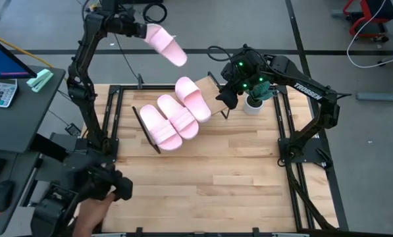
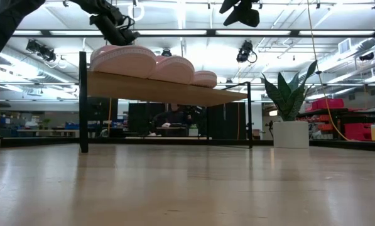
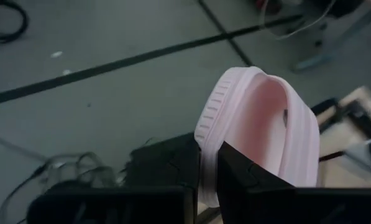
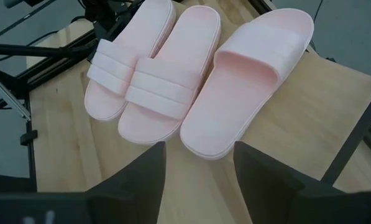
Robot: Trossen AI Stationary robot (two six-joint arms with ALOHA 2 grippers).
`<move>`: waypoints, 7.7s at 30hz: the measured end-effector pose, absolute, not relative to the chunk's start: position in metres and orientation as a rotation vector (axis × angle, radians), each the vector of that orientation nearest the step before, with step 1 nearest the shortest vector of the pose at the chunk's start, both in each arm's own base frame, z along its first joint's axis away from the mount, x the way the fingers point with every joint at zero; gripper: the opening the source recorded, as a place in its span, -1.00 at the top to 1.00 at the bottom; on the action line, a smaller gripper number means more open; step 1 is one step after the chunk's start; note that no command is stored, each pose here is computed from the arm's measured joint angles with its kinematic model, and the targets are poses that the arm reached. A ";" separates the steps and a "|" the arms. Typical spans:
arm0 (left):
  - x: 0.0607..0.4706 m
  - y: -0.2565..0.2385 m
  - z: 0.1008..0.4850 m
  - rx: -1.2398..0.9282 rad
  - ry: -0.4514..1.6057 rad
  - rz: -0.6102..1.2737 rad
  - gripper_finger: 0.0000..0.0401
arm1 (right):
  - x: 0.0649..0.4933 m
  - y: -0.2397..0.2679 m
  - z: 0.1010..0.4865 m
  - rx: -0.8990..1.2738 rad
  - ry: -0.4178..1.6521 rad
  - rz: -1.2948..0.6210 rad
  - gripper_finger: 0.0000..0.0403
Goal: Pick and place slides into the shelf
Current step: Put the pink slipper on the shelf, then return to Home Position
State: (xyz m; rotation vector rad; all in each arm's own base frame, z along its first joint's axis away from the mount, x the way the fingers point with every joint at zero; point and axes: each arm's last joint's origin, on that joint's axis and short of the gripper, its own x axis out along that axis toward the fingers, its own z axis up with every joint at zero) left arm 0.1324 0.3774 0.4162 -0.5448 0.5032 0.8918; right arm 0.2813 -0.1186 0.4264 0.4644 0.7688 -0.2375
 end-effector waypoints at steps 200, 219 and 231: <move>0.307 0.356 0.264 -0.629 0.717 0.157 -0.06 | 0.274 -0.115 0.420 0.509 0.874 -0.241 0.19; 0.267 0.383 0.355 -0.418 0.292 0.373 -0.14 | 0.272 -0.114 0.418 0.492 0.905 -0.230 0.19; 0.319 0.308 0.357 -0.420 0.505 0.250 0.12 | 0.252 -0.114 0.427 0.411 0.914 -0.226 0.19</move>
